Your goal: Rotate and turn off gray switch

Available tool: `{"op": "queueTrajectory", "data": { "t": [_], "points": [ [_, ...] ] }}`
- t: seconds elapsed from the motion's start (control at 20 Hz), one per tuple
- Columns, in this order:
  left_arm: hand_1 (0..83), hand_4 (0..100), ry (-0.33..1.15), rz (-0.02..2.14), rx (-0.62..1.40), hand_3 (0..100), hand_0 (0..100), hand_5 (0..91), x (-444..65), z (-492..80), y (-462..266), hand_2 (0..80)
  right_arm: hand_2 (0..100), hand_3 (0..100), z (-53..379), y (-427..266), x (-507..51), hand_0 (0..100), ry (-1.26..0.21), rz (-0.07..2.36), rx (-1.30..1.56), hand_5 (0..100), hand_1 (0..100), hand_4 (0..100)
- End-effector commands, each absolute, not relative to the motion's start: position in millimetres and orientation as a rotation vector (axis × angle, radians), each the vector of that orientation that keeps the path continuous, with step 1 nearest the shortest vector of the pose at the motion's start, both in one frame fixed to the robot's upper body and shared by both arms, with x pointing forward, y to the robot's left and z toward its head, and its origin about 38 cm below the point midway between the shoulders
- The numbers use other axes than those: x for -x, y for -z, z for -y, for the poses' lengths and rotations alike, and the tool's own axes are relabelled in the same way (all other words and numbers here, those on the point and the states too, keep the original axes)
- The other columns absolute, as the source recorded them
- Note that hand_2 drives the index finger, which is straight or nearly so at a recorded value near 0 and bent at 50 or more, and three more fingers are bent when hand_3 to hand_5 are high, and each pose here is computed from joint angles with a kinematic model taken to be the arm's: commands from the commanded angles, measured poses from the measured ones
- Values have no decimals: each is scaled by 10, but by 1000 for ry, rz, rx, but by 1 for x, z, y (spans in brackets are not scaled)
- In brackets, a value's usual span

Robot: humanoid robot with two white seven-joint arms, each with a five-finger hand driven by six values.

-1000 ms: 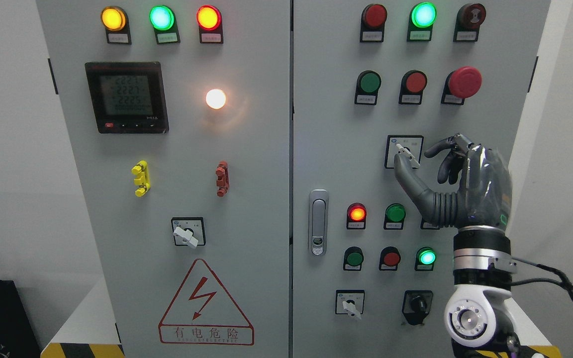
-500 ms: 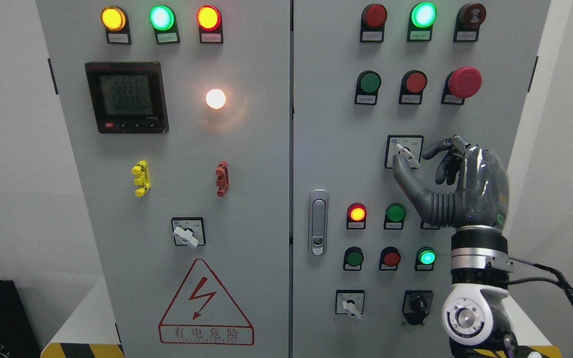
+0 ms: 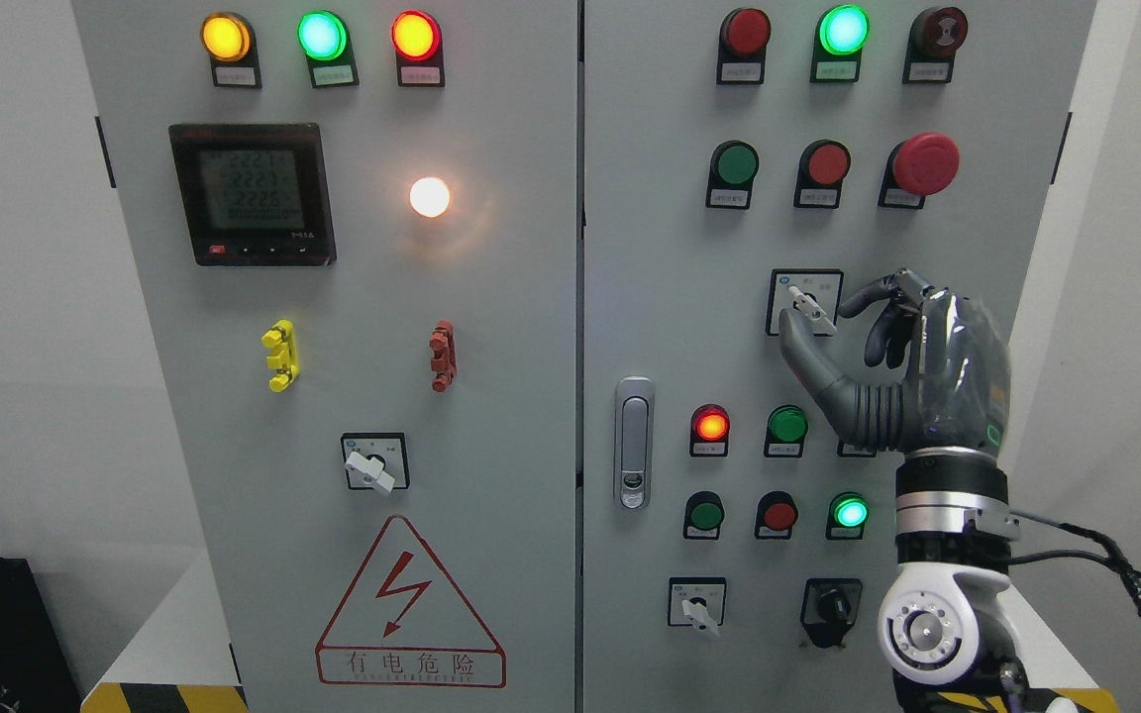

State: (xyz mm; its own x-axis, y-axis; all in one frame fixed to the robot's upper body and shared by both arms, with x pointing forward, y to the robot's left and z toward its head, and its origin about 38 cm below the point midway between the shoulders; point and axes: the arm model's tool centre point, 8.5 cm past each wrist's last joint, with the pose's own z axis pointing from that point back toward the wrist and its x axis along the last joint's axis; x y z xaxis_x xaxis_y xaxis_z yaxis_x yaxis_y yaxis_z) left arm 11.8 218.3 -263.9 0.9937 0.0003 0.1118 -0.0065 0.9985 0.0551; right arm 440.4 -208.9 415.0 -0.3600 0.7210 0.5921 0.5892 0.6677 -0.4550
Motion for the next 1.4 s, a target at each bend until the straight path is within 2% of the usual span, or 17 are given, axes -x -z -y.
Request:
{"op": "queueTrajectory", "data": {
  "t": [0.0, 1.35],
  "points": [
    [389, 0, -31, 145, -56, 0, 120, 0, -26, -218, 264, 0, 596, 953, 211, -414, -444, 82, -218, 2062, 1019, 1000, 442, 1000],
    [389, 0, -31, 145, -58, 0, 120, 0, -26, -219, 264, 0, 626, 956, 209, -416, -448, 117, -232, 2053, 1040, 1000, 433, 1000]
  ]
}}
